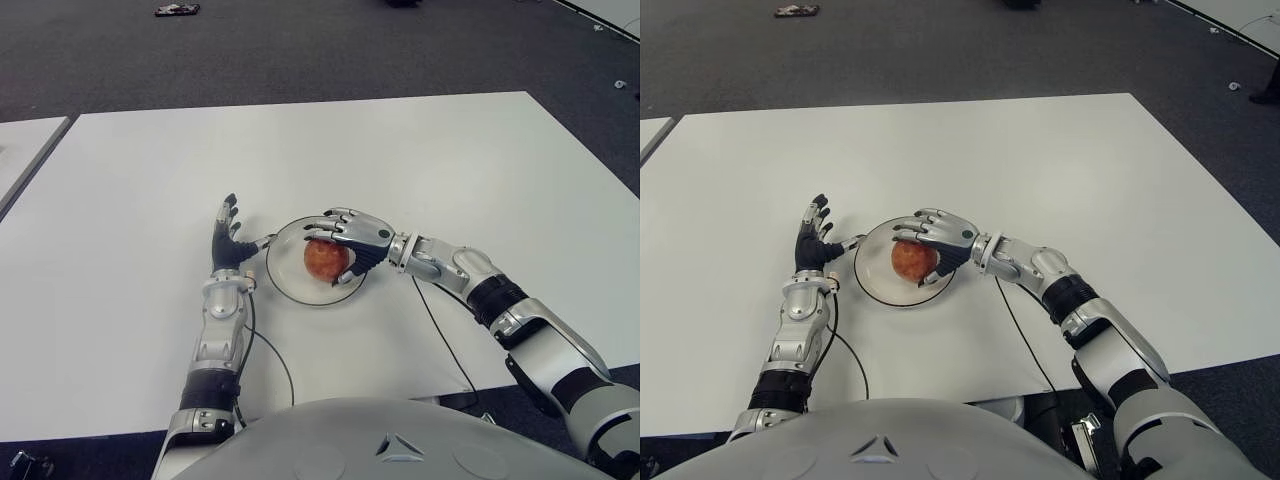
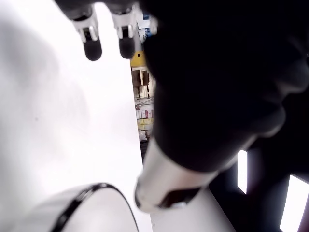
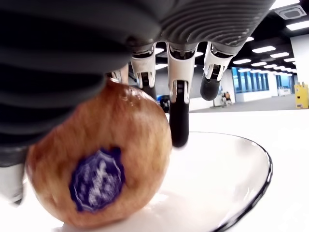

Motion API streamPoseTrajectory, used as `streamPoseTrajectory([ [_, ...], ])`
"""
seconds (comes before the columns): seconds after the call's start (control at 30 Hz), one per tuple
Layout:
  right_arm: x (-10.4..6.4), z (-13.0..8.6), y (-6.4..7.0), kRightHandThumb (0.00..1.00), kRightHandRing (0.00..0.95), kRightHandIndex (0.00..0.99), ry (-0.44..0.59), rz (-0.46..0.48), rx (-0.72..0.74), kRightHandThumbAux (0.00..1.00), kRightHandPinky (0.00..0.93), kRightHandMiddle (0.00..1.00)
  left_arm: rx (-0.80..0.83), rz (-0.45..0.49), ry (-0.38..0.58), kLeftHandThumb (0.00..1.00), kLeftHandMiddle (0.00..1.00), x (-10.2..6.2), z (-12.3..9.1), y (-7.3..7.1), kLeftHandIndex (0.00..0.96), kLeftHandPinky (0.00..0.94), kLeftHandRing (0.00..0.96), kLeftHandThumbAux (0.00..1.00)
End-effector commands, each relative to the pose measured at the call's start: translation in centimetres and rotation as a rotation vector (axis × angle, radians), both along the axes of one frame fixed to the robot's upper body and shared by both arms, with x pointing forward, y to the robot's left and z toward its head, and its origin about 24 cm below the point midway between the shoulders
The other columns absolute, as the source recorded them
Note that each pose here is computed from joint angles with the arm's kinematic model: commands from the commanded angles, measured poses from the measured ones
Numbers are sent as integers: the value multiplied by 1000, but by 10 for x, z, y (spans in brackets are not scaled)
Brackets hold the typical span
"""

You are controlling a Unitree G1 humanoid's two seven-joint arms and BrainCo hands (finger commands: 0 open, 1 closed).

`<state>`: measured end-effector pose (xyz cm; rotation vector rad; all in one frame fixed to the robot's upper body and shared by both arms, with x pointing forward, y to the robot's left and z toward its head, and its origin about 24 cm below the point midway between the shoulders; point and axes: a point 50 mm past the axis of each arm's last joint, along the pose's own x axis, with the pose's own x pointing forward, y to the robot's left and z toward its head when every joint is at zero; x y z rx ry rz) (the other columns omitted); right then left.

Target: Put the apples into the plate.

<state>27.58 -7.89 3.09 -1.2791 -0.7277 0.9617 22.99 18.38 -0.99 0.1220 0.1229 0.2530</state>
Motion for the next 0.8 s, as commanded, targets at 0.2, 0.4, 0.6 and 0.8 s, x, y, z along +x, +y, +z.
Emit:
streamPoseTrajectory([
  [0.2, 3, 2, -1, 35, 0, 0, 10, 7, -44, 535, 0, 0, -4, -3, -1, 0, 0, -1, -1, 0, 0, 34, 0, 372],
  [0.4, 3, 3, -1, 39, 0, 0, 16, 6, -49, 559, 0, 0, -1, -4, 1, 0, 0, -1, -2, 0, 0, 33, 0, 371],
  [0.6, 2, 3, -2, 35, 0, 0, 21, 5, -51, 573, 0, 0, 2, -5, 7, 0, 0, -1, -2, 0, 0, 30, 0, 373],
  [0.8, 2, 3, -2, 32, 0, 0, 27, 0, -44, 587, 0, 0, 1, 2, 11, 0, 0, -2, -2, 0, 0, 31, 0, 378],
])
